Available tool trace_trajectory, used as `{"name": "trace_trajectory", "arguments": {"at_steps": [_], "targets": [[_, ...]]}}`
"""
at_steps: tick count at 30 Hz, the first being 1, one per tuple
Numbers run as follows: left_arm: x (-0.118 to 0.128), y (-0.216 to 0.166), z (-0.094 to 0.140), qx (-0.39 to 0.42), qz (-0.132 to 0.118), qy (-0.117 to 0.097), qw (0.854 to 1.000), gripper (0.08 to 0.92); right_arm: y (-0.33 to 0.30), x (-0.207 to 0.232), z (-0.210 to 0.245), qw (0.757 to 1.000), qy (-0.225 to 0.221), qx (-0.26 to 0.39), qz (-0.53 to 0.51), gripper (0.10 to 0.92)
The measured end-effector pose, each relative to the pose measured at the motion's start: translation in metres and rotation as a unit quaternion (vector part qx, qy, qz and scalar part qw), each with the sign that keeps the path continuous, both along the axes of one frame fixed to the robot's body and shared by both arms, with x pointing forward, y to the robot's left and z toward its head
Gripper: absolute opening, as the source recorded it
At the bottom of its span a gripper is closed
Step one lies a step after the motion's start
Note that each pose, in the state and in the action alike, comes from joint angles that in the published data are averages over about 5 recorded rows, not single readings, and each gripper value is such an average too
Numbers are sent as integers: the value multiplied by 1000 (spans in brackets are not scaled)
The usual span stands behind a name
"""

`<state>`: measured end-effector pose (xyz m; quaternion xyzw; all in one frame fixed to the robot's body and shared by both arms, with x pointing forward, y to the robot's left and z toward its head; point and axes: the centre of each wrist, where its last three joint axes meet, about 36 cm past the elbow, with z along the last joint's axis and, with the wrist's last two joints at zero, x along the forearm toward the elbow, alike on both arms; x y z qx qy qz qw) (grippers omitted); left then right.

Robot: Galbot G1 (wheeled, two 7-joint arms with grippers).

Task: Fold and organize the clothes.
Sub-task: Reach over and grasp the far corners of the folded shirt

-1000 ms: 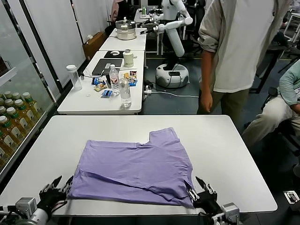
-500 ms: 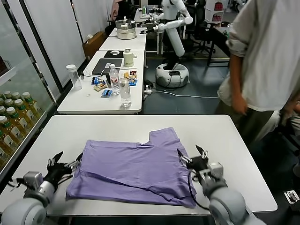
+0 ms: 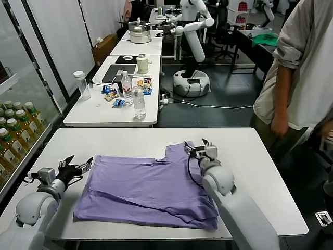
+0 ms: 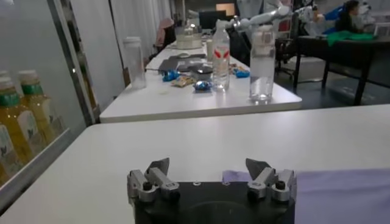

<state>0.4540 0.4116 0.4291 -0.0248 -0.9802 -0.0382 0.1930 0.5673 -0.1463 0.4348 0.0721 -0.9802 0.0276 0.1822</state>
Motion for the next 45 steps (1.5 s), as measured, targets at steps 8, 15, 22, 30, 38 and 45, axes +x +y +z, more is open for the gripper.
{"name": "trace_trajectory", "arguments": {"at_steps": [8,15,22,30,38,45], "targets": [[25,8,-14,0,-18,12,1000,823,2,21,-16,1000,18,1,-14,823],[40,11,-23,-1,-26,24,999,823,6,30,-23,999,28,5,-19,823],[46,15,-28,-4,-35,32,999,823,9,33,-30,999,39,7,-23,823],[55,12,-31,-9,-43,33,998,823,10,35,-32,999,42,12,-28,823],[58,14,-37,-4,-41,45,998,814,10,39,-32,998,45,16,-32,807],[58,11,-40,-13,-51,49,997,649,14,40,-36,998,52,25,-26,627]]}}
